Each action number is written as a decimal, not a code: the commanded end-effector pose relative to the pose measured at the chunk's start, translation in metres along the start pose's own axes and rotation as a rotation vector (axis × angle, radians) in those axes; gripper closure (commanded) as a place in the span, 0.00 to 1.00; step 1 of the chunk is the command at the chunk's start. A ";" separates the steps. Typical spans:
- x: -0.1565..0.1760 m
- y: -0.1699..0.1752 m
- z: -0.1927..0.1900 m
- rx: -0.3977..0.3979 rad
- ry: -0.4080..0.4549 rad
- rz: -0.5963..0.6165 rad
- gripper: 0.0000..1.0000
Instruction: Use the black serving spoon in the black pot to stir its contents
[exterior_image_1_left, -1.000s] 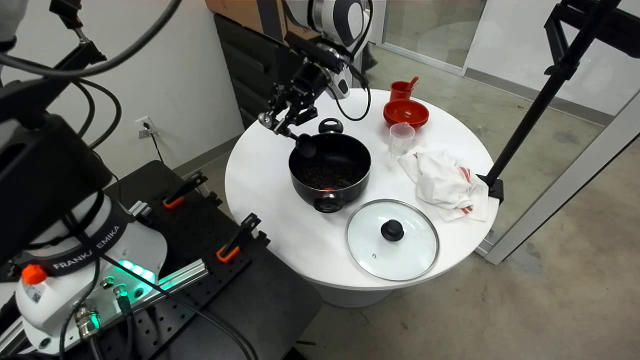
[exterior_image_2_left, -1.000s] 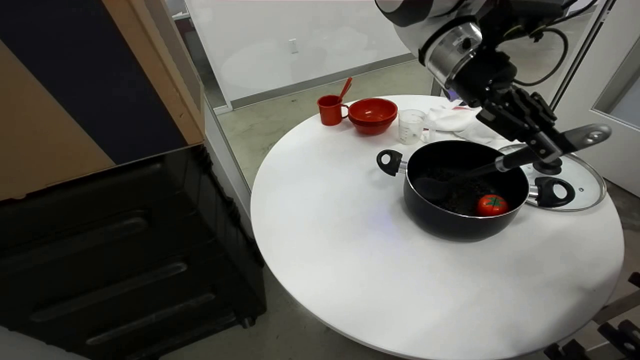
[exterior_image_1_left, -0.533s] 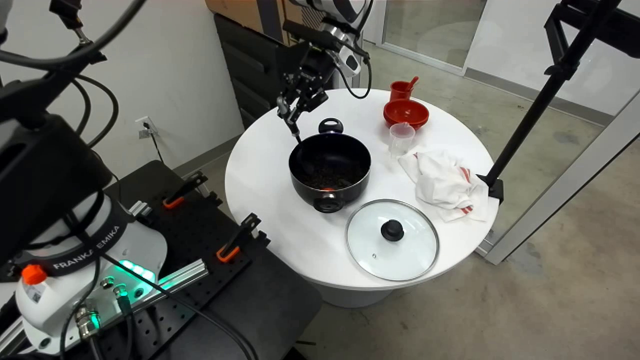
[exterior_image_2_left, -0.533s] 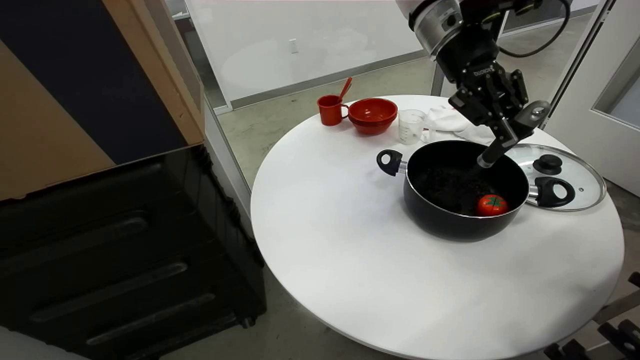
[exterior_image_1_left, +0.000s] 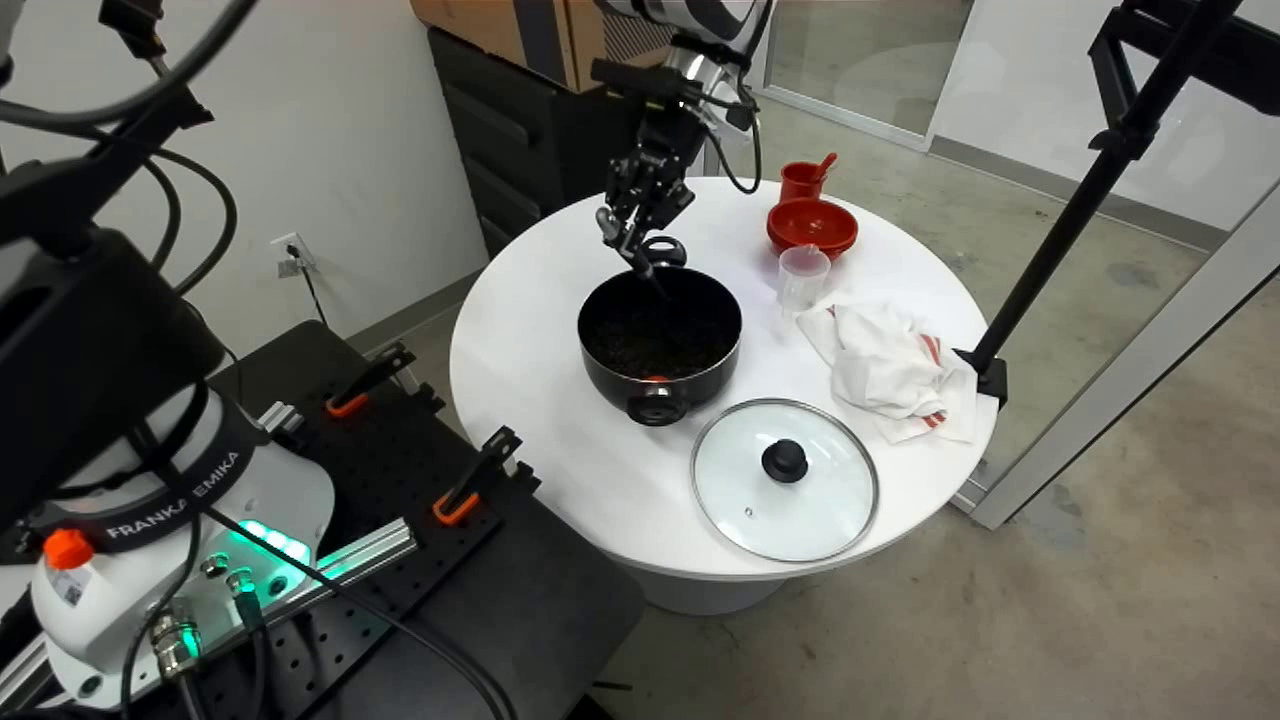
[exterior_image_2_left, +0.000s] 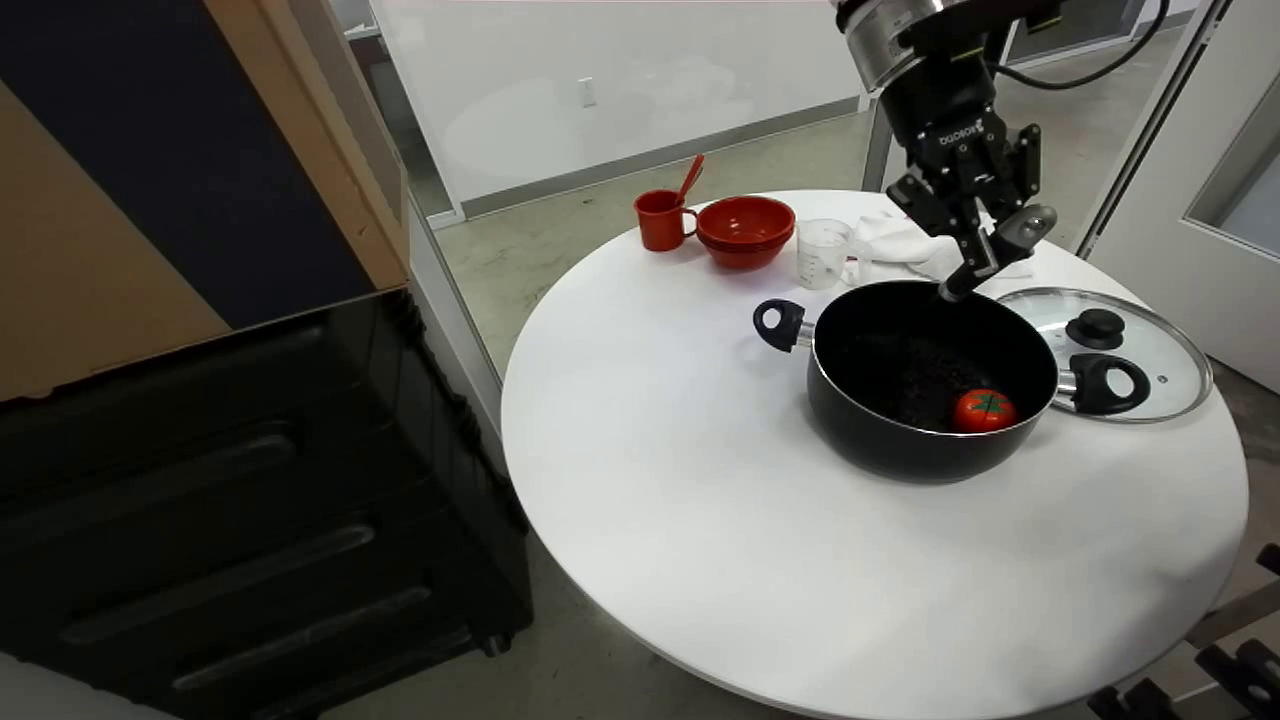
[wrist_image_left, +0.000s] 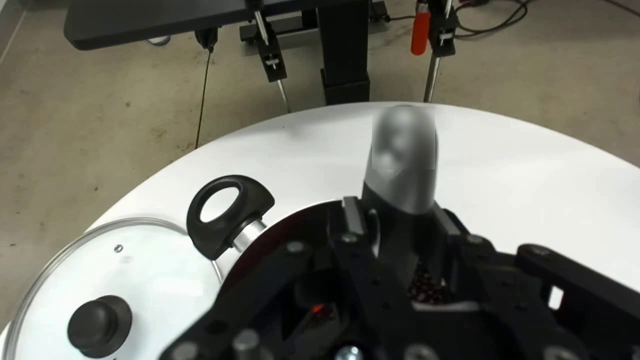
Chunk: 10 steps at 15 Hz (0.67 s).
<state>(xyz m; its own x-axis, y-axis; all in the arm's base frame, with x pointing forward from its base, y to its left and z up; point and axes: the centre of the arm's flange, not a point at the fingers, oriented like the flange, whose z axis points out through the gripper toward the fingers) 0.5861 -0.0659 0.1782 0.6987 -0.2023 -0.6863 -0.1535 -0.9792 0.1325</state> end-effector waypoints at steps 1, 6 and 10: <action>-0.004 0.010 0.000 -0.026 0.050 0.069 0.92; -0.006 0.016 0.035 -0.158 0.023 0.083 0.92; -0.010 0.011 0.068 -0.269 0.016 0.059 0.92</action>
<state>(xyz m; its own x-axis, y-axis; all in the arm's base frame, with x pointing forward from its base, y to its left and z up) 0.5546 -0.0774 0.1461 0.6759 -0.2501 -0.6932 -0.0555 -0.9552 0.2906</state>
